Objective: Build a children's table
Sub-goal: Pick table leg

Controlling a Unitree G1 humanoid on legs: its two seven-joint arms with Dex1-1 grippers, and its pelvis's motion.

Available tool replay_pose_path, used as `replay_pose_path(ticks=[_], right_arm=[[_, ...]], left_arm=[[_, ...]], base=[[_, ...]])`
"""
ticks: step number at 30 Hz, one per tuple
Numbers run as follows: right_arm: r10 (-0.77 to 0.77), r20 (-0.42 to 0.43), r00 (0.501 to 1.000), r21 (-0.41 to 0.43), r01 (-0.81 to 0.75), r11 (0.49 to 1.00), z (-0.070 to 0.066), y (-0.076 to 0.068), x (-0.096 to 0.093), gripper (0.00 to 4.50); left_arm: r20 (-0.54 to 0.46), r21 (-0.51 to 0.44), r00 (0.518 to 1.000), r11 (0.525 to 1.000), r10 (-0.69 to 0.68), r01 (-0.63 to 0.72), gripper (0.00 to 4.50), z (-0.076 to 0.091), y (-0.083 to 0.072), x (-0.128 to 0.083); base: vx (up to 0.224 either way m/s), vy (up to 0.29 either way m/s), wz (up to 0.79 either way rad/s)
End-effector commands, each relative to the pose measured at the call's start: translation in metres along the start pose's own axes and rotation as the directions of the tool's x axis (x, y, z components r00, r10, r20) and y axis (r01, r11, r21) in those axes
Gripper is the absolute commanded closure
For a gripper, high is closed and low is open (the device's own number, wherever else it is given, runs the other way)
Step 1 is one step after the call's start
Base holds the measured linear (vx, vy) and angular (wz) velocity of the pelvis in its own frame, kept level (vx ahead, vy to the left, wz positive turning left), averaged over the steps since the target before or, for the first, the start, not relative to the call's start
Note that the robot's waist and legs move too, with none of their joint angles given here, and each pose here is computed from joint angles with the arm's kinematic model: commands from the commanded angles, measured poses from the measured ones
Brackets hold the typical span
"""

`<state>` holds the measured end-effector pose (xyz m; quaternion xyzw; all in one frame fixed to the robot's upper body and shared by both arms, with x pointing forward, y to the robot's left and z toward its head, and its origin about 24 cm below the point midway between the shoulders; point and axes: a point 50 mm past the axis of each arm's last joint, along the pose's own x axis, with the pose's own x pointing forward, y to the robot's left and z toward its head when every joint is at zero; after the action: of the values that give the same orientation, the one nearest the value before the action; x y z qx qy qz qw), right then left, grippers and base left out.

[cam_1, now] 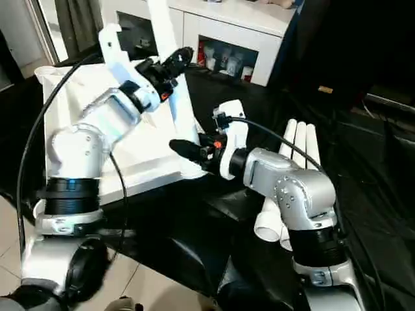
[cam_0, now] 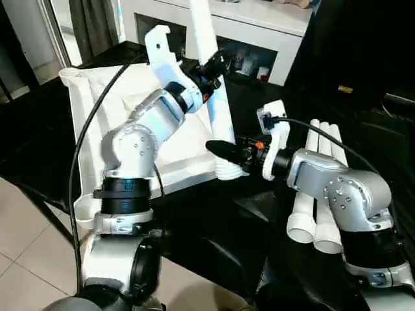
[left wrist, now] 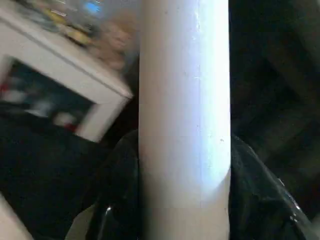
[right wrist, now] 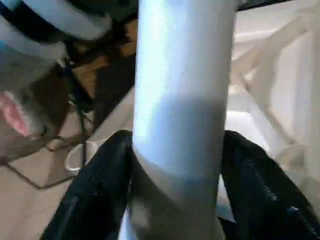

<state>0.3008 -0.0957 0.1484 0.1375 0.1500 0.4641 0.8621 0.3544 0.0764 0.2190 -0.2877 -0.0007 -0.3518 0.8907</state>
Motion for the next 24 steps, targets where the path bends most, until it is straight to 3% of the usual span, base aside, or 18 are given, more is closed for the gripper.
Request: replay_pose_path(ticks=[1, 4, 9, 12, 13, 16, 19, 20, 24], right_arm=[[0.057, 0.005, 0.998, 0.008, -0.057, 0.998, 0.01, 0.0, -0.006, 1.58], [0.125, -0.027, 0.992, 0.018, -0.125, 0.992, 0.012, 0.001, -0.015, 1.38], [0.257, -0.09, 0.962, 0.03, -0.255, 0.966, 0.012, 0.006, -0.03, 1.12], [0.307, -0.129, 0.943, 0.04, -0.304, 0.952, 0.01, 0.011, -0.035, 1.12], [0.326, -0.142, 0.935, 0.049, -0.323, 0.945, 0.008, 0.013, -0.035, 1.12], [0.345, -0.147, 0.927, 0.06, -0.34, 0.939, 0.007, 0.016, -0.032, 1.12], [0.353, -0.149, 0.924, 0.065, -0.347, 0.936, 0.005, 0.017, -0.03, 1.12], [0.356, -0.148, 0.923, 0.073, -0.349, 0.934, 0.004, 0.017, -0.029, 1.39], [0.354, -0.139, 0.925, 0.089, -0.345, 0.934, 0.004, 0.015, -0.028, 1.7]], left_arm=[[-0.056, -0.021, 0.992, 0.993, -0.114, 0.113, 2.69, -0.004, -0.007, 0.002], [-0.091, -0.007, 0.974, 0.978, -0.208, 0.208, 2.69, 0.0, -0.009, -0.001], [-0.125, -0.038, 0.902, 0.911, -0.413, 0.411, 2.69, 0.007, -0.022, -0.008], [-0.094, -0.072, 0.84, 0.845, -0.535, 0.53, 2.69, 0.013, -0.034, -0.011], [-0.068, -0.084, 0.796, 0.799, -0.601, 0.596, 2.69, 0.015, -0.042, -0.014], [-0.062, -0.094, 0.759, 0.761, -0.649, 0.642, 2.69, 0.014, -0.047, -0.015], [-0.069, -0.095, 0.752, 0.755, -0.655, 0.649, 2.7, 0.011, -0.048, -0.015], [-0.074, -0.098, 0.753, 0.756, -0.654, 0.647, 2.7, 0.01, -0.048, -0.014], [-0.078, -0.104, 0.751, 0.755, -0.655, 0.648, 2.7, 0.009, -0.046, -0.015]], base=[[0.0, 0.0, 0.0], [0.0, 0.0, 0.0], [0.0, 0.0, 0.0], [0.0, 0.0, 0.0], [0.0, 0.0, 0.0], [0.0, 0.0, 0.0], [0.0, 0.0, 0.0], [0.0, 0.0, 0.0], [0.0, 0.0, 0.0]])
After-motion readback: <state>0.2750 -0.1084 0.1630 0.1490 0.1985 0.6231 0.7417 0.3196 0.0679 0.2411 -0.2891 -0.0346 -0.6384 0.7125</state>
